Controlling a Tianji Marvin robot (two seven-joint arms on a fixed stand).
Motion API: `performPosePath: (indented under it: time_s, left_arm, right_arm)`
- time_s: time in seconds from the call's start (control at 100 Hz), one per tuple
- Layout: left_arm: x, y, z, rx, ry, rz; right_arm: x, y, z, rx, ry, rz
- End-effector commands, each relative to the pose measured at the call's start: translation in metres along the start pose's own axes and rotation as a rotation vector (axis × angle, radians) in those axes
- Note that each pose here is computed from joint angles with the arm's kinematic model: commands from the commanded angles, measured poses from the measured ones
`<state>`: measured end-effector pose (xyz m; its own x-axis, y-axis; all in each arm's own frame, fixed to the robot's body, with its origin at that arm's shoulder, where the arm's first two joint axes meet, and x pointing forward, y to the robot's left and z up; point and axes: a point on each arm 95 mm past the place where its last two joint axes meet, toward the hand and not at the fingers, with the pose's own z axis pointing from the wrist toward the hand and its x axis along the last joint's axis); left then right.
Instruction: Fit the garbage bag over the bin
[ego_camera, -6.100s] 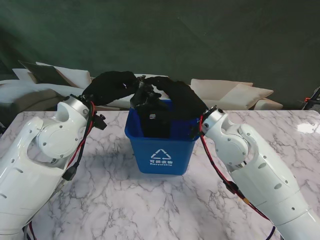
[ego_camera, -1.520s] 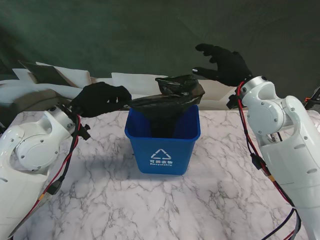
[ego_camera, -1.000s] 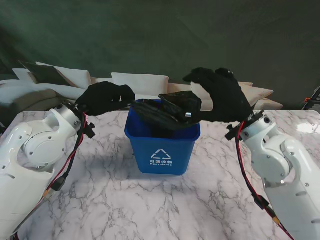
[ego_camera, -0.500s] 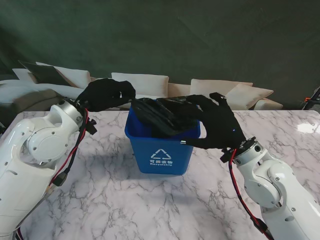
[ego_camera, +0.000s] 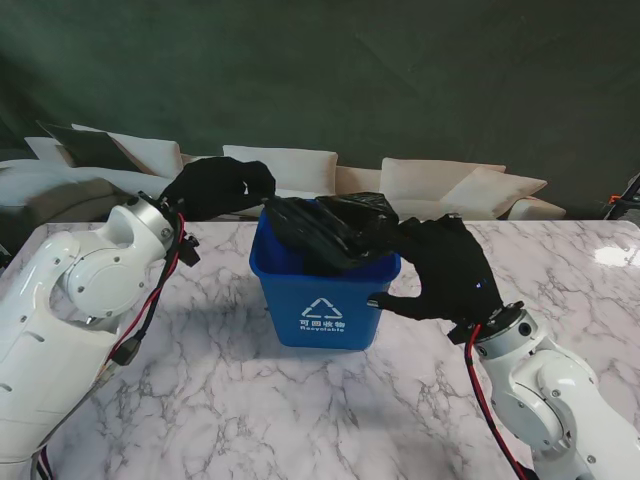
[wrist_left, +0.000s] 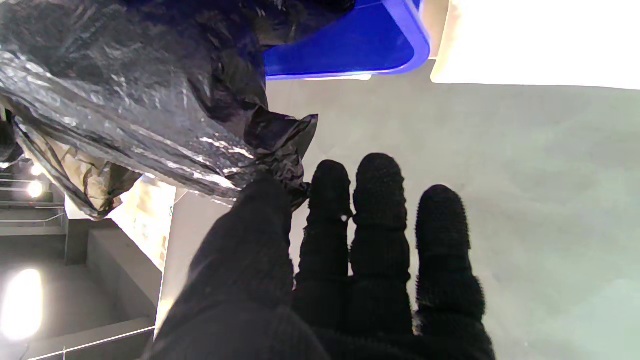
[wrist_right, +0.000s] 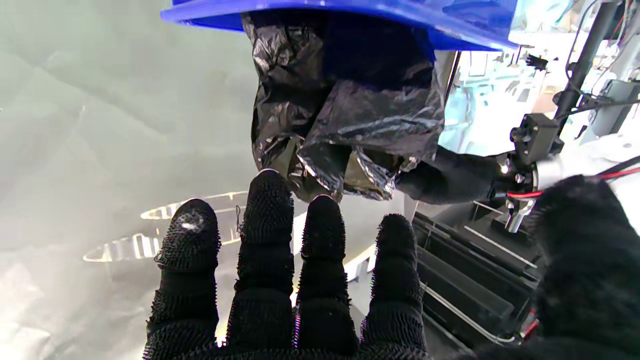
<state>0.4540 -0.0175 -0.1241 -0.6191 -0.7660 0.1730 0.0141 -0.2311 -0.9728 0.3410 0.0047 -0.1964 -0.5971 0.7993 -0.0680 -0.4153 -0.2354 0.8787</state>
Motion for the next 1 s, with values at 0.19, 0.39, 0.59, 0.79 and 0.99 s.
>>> performPosePath:
  time_s: [0.19, 0.39, 0.59, 0.79, 0.99]
  left_arm:
    - [0.010, -0.004, 0.000, 0.019, 0.032, -0.012]
    - [0.013, -0.006, -0.004, 0.030, 0.044, -0.024]
    - [0.017, -0.008, -0.006, 0.044, 0.057, -0.044]
    - [0.014, -0.009, -0.009, 0.037, 0.048, -0.035]
    - [-0.005, -0.008, -0.017, 0.017, -0.013, 0.019]
  right_arm:
    - [-0.010, -0.009, 0.015, 0.078, -0.015, -0.065]
    - [-0.023, -0.009, 0.031, 0.106, -0.027, -0.115]
    - [-0.037, -0.011, 0.051, 0.150, -0.027, -0.131]
    - [-0.056, -0.003, 0.070, 0.129, -0.041, -0.109]
    - [-0.063, 0.010, 0.073, 0.095, -0.007, -0.095]
